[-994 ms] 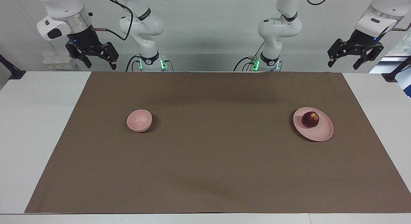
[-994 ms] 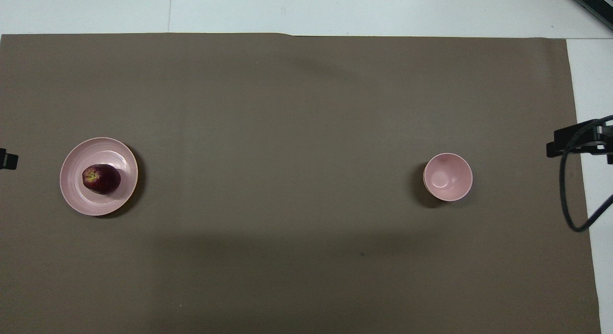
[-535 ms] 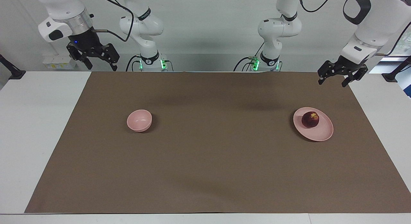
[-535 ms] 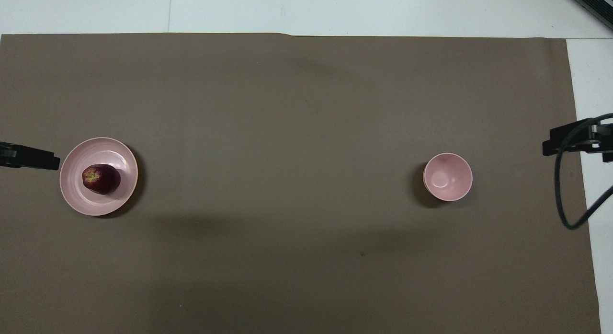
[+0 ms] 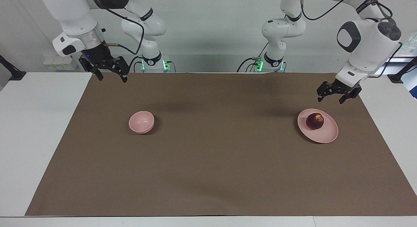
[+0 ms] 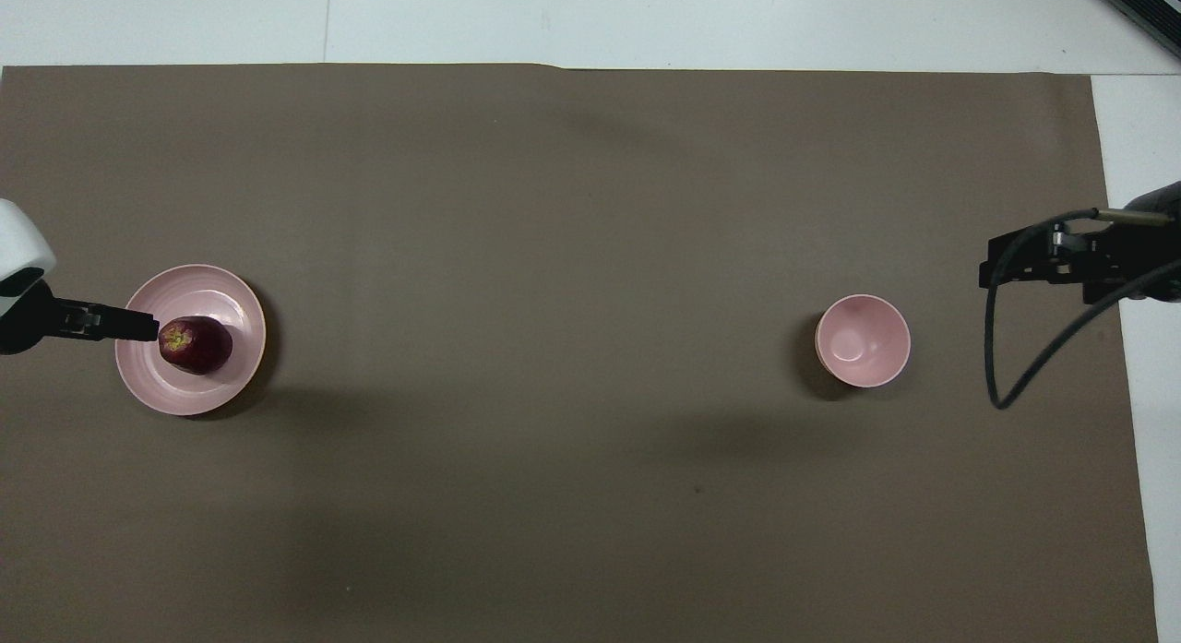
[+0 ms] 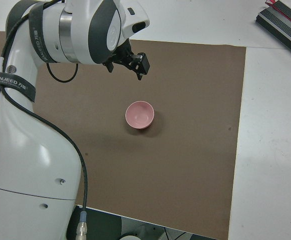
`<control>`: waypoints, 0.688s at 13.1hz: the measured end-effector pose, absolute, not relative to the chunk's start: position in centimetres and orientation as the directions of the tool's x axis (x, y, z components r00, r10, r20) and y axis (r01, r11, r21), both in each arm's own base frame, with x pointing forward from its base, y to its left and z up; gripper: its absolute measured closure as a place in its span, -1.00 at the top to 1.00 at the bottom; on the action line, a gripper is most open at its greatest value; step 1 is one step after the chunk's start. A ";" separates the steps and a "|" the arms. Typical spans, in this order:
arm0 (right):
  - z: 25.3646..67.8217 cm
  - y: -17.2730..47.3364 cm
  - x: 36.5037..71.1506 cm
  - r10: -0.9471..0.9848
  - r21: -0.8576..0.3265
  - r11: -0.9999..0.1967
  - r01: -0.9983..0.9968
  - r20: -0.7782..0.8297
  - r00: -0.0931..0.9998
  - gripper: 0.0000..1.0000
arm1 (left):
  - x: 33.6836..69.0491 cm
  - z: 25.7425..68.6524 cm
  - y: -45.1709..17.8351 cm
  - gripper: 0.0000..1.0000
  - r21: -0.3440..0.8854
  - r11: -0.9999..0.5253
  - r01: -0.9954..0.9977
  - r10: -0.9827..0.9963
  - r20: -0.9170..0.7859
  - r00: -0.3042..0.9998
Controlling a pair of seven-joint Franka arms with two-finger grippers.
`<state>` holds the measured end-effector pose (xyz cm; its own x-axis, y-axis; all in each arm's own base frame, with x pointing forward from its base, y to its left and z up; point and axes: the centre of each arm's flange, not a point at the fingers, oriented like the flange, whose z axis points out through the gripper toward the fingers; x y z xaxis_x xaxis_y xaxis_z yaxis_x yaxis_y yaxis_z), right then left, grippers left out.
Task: Move apple from plate to bowl
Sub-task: 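Lower the left gripper onto the red apple on the pink plate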
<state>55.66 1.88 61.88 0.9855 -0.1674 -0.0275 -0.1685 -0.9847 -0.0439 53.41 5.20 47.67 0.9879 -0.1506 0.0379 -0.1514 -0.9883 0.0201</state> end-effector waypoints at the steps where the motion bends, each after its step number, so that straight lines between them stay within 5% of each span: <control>1: 61.0 2.5 55.7 -0.179 -0.045 -0.983 -0.180 -0.035 0.983 1.00 | 53.3 46.4 5.5 1.00 0.020 -0.989 -0.149 -0.148 0.035 0.988; 9: 54.3 5.7 56.1 -0.249 -0.029 -0.967 -0.253 -0.095 0.964 1.00 | 52.8 36.7 5.4 1.00 0.033 -0.989 -0.145 -0.147 -0.036 0.989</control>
